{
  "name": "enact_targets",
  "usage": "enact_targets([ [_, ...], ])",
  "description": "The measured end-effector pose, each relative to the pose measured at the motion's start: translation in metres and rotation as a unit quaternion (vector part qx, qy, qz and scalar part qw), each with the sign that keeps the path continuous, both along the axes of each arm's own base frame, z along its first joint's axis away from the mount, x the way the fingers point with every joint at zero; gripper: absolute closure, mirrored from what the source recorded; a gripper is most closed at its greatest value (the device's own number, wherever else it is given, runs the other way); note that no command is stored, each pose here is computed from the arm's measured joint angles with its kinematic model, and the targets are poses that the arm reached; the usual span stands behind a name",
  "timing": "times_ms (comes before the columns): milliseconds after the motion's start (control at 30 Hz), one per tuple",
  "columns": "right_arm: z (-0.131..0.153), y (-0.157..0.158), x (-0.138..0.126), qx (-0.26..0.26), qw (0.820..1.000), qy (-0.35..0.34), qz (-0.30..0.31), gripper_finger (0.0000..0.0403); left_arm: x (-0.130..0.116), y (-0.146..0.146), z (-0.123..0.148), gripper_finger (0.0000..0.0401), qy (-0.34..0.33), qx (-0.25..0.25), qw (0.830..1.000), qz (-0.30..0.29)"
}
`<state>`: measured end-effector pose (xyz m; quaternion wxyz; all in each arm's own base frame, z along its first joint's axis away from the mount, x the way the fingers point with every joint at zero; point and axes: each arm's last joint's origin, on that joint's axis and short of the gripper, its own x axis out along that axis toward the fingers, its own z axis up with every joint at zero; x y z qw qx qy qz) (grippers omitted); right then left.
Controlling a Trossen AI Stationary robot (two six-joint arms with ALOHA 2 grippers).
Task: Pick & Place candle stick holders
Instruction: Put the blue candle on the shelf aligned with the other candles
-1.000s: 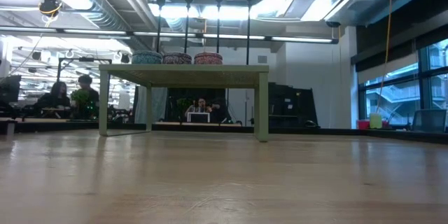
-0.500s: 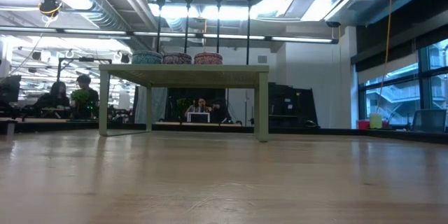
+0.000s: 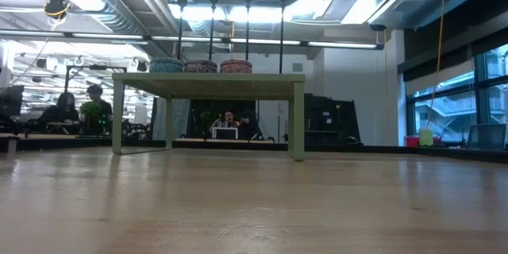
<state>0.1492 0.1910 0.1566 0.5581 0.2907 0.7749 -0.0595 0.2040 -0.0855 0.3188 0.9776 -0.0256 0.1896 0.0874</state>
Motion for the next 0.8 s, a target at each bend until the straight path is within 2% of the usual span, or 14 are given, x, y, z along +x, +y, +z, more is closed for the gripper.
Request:
enact_targets([
  [133, 0.001, 0.003, 0.003, 0.008, 0.999, -0.004, -0.031, 0.0104, 0.0, 0.0, 0.0, 0.0074, 0.0, 0.0, 1.0, 0.0],
  [367, 0.005, 0.012, 0.009, 0.069, 0.997, -0.026, -0.027, 0.0104, 0.0, 0.0, 0.0, 0.0074, 0.0, 0.0, 1.0, 0.0],
  [533, 0.004, 0.012, 0.008, 0.069, 0.997, -0.019, -0.025, 0.0104, 0.0, 0.0, 0.0, 0.0074, 0.0, 0.0, 1.0, 0.0],
  [667, 0.003, 0.009, 0.005, 0.049, 0.998, 0.014, -0.041, 0.0104, 0.0, 0.0, 0.0, 0.0074, 0.0, 0.0, 1.0, 0.0],
  [800, 0.005, 0.01, 0.002, 0.076, 0.992, 0.085, -0.061, 0.0104, 0.0, 0.0, 0.0, 0.0074, 0.0, 0.0, 1.0, 0.0],
])
